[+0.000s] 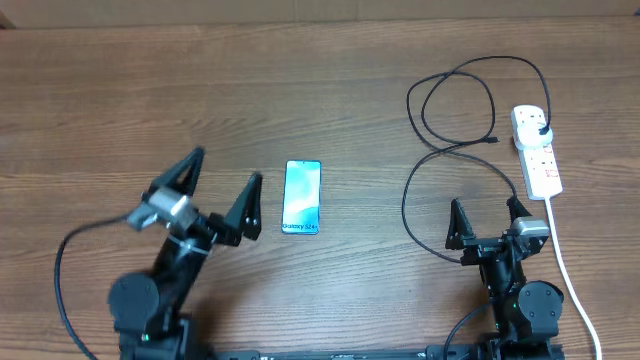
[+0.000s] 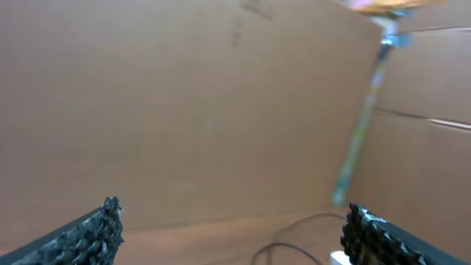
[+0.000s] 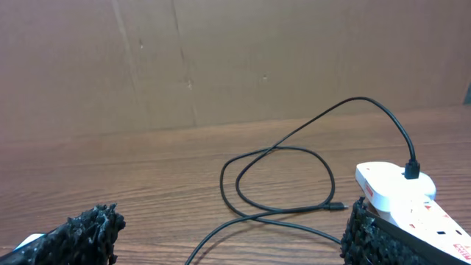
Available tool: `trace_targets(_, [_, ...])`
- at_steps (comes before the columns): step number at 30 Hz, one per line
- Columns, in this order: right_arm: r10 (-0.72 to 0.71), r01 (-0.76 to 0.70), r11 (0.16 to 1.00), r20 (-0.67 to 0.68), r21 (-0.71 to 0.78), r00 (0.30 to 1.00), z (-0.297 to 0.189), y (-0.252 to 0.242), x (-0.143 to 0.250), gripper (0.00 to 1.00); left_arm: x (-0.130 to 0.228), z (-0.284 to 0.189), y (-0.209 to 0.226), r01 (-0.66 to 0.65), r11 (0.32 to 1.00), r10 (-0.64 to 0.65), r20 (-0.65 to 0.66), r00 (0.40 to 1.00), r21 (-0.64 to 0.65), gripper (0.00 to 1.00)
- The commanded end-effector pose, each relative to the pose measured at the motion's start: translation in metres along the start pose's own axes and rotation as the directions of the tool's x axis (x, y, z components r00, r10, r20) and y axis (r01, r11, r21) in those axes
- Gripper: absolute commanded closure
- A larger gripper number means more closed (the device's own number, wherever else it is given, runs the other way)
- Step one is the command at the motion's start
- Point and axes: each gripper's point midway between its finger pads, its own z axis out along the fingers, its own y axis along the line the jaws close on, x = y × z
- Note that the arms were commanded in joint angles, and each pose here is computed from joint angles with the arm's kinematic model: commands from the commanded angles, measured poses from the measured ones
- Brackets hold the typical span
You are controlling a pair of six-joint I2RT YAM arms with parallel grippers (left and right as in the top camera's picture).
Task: Plug charger to phone and switch on socket
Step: 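Move the left gripper over the smartphone and lower it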
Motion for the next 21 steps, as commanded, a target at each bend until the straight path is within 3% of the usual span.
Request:
trace_targets(1, [-0.004,0.004,1.000,0.004,-0.004,1.000,0.000,0.001,0.002,0.00,-0.026,0.017,-0.042,0.000,0.974,0.008,-0.033,0.999,0.225,0.00])
trace_targets(9, [-0.004,0.004,1.000,0.004,-0.004,1.000,0.000,0.001,0.002,0.00,-0.005,0.022,-0.054,0.037,0.943,0.009,-0.135,0.991,0.331,0.00])
trace_targets(17, [-0.004,0.004,1.000,0.003,-0.004,1.000,0.000,0.001,0.002,0.00,0.026,0.026,-0.001,0.151,0.988,-0.148,-0.291,0.945,-0.011,0.00])
trace_targets(21, [-0.004,0.004,1.000,0.004,-0.004,1.000,0.000,0.001,0.002,0.00,0.013,0.029,0.012,0.143,0.980,-0.181,-0.336,0.924,-0.136,0.00])
